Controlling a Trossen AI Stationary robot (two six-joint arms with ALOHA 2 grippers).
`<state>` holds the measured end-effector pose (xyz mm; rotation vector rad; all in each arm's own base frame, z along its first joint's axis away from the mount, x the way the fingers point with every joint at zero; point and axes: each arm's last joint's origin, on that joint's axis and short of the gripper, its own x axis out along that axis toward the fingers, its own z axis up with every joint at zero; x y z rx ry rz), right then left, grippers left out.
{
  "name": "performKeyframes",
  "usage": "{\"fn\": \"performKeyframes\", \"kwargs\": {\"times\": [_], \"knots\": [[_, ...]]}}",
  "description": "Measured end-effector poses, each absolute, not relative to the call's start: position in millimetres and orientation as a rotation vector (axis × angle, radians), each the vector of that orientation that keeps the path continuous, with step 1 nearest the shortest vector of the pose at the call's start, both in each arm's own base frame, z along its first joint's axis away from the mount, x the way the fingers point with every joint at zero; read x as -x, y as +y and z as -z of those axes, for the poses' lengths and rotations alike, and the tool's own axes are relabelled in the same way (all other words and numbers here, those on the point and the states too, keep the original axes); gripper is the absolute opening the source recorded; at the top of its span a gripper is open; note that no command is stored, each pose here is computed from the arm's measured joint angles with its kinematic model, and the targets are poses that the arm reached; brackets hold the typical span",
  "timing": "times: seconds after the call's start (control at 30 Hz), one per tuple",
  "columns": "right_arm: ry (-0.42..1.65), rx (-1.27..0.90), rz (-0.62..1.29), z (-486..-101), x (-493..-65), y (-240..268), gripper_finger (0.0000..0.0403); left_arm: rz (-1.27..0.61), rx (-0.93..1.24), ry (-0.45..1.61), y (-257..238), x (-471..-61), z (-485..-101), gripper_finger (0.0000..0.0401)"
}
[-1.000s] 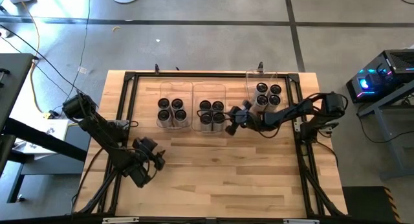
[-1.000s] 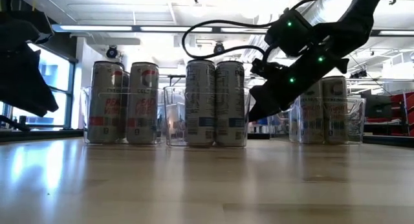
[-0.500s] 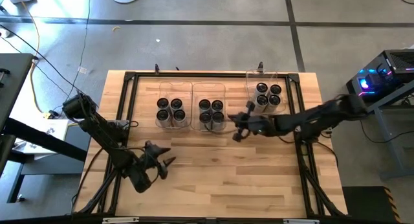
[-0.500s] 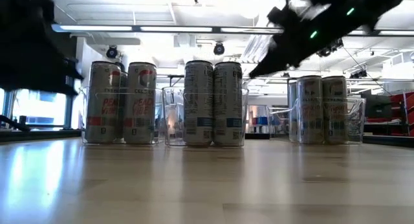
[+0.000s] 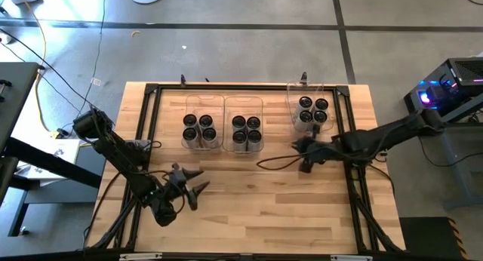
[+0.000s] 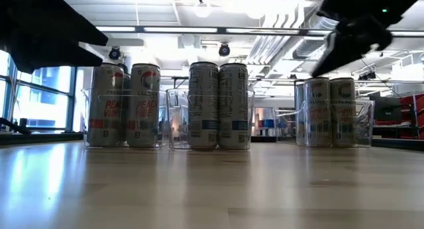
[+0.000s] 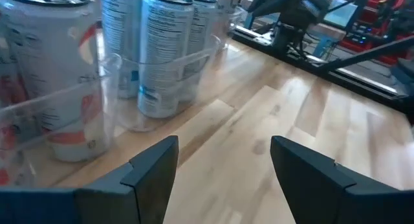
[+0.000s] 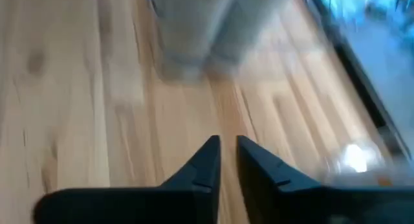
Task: Sort soda cans
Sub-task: Adjust the right transparent bin to align with the other transparent bins on the table
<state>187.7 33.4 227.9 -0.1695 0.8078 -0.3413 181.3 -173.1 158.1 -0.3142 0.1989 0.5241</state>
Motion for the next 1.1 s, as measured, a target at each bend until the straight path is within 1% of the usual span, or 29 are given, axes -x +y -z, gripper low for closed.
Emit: {"fn": "performKeyframes", "kwargs": {"times": [0.13,0.23,0.3,0.37,0.63,0.8,1.1], "knots": [[0.924,0.177,0.362,-226.1,-172.5,28.4,0.0114,-0.501,0.308,0.199,-176.5,-181.7,-159.9,0.0241],[0.981,0.159,0.441,-221.8,-168.7,18.9,0.0163,-0.506,0.289,0.188,-176.5,-182.5,-160.9,0.0241],[1.018,0.173,0.472,-218.4,-168.7,13.1,0.0188,-0.511,0.29,0.187,-175.6,-183.4,-160.9,0.0241],[1.008,0.178,0.479,-219.3,-171.3,8.9,0.0202,-0.515,0.29,0.186,-174.9,-184.1,-160.9,0.0241],[1.029,0.141,0.54,-218.7,-172.3,-7.2,0.021,-0.539,0.273,0.19,-170.0,-188.5,-160.7,0.0241],[1.049,0.08,0.526,-218.0,-173.0,-17.6,0.021,-0.557,0.274,0.188,-166.4,-191.7,-160.7,0.0241],[1.156,0.032,0.478,-202.8,-183.5,-31.0,0.0192,-0.547,0.268,0.197,-167.3,-191.2,-160.6,0.0241]]}}
